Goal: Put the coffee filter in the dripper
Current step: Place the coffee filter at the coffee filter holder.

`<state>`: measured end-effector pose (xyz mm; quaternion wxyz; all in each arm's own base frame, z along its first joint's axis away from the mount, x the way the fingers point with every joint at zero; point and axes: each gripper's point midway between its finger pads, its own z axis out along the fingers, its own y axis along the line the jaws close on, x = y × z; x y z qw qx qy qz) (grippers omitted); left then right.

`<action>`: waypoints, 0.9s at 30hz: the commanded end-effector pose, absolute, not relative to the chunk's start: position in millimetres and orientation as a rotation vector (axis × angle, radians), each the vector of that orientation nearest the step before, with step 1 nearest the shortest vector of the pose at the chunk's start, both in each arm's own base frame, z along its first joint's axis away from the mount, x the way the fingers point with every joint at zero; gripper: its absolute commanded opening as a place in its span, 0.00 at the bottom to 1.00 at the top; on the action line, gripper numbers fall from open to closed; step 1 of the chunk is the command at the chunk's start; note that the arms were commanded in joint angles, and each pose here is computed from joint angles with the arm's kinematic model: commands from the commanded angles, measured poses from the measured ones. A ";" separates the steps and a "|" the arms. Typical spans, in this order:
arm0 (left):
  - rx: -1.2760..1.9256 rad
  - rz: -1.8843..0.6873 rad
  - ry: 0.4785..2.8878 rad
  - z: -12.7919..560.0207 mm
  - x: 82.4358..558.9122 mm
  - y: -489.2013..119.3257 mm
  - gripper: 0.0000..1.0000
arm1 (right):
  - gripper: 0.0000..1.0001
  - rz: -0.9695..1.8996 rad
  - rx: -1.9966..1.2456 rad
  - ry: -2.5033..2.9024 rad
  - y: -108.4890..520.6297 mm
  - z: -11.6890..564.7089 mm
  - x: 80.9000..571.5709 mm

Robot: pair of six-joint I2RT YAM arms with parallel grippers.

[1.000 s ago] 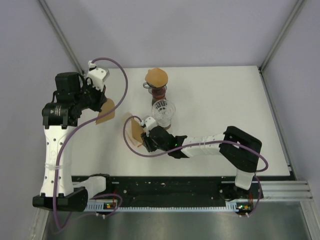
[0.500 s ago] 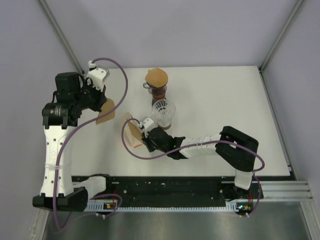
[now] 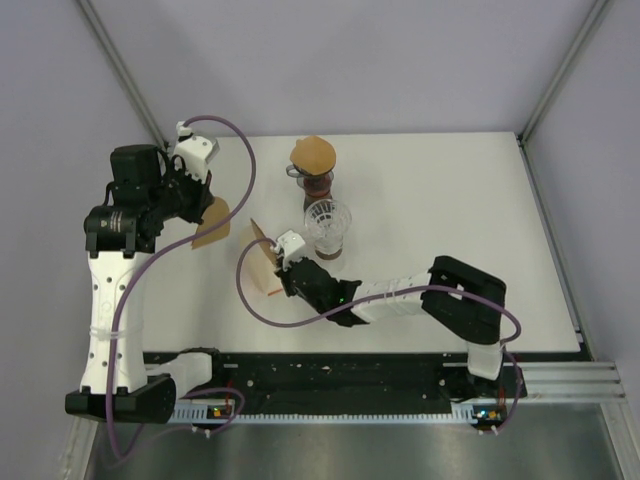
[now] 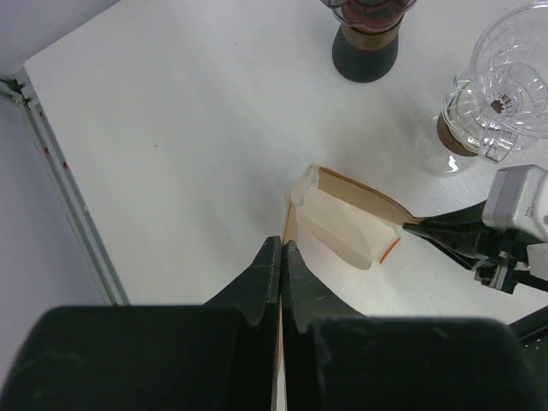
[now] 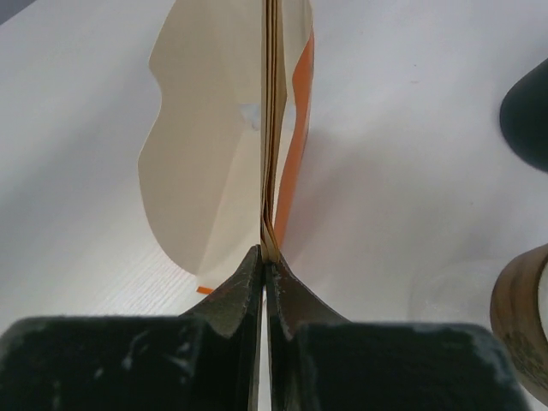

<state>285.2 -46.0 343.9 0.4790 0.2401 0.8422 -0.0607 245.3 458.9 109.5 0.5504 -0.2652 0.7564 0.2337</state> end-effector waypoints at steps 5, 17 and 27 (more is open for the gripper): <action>0.582 -0.132 2.001 361.0 287.1 -45.3 0.00 | 0.00 0.530 -0.549 1.792 481.1 103.0 258.0; 0.582 -0.139 2.000 362.8 286.3 -46.2 0.00 | 0.09 0.481 -0.601 1.867 491.8 59.5 257.5; 0.588 -0.158 1.991 366.0 287.6 -49.5 0.00 | 0.43 0.546 -0.559 1.888 477.5 91.0 246.3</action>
